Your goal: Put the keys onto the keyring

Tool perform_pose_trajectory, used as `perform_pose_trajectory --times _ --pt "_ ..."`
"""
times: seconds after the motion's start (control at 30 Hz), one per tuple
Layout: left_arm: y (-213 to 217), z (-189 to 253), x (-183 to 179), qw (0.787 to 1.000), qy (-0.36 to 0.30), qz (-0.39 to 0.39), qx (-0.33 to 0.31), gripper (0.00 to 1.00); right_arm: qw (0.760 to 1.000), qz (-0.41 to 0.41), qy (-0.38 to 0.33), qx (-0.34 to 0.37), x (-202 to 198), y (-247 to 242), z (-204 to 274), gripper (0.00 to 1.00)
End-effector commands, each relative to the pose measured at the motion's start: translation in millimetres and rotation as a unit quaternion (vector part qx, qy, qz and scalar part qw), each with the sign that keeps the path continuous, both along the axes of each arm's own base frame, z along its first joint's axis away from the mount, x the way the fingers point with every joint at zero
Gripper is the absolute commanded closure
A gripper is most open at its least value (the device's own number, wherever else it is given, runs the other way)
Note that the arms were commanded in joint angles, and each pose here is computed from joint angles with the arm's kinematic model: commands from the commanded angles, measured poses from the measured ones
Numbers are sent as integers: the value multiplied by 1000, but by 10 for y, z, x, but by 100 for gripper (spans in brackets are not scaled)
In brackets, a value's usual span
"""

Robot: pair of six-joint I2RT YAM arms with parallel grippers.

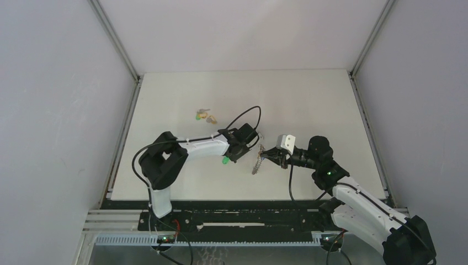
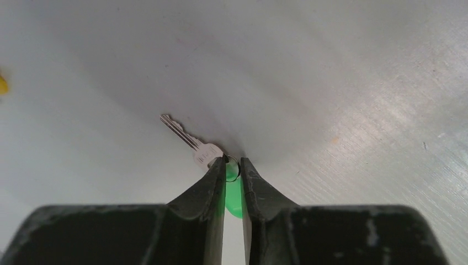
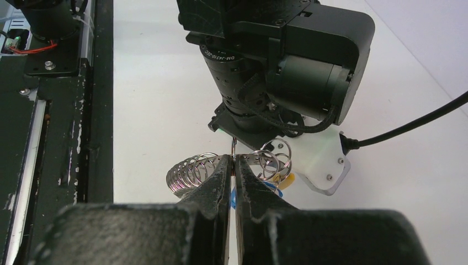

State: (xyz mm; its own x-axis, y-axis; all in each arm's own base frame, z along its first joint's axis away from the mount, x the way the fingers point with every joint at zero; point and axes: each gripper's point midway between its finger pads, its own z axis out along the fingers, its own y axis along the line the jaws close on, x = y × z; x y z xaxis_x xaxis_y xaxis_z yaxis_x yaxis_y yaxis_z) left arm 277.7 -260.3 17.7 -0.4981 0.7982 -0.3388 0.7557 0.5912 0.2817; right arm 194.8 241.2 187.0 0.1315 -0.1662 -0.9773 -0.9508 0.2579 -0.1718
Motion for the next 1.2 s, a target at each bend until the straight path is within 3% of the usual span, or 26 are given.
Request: perform_pose_trajectory --times 0.0,0.27,0.47,0.8,1.03,1.17 --pt "-73 118 117 1000 -18 -1 2 83 1000 7 -18 21 -21 13 149 100" --pt "-35 176 142 999 -32 5 6 100 1000 13 -16 22 -41 21 154 100" --pt "-30 399 189 997 -64 15 -31 100 999 14 -18 24 -50 21 171 100" --pt "-133 776 149 969 -61 41 -238 100 999 17 -21 27 -65 21 197 100" --pt "-38 997 79 917 -77 56 -388 100 999 18 -21 28 -69 22 202 100" --pt "12 1047 -54 892 -82 51 -442 100 999 21 -19 29 -74 34 198 100"
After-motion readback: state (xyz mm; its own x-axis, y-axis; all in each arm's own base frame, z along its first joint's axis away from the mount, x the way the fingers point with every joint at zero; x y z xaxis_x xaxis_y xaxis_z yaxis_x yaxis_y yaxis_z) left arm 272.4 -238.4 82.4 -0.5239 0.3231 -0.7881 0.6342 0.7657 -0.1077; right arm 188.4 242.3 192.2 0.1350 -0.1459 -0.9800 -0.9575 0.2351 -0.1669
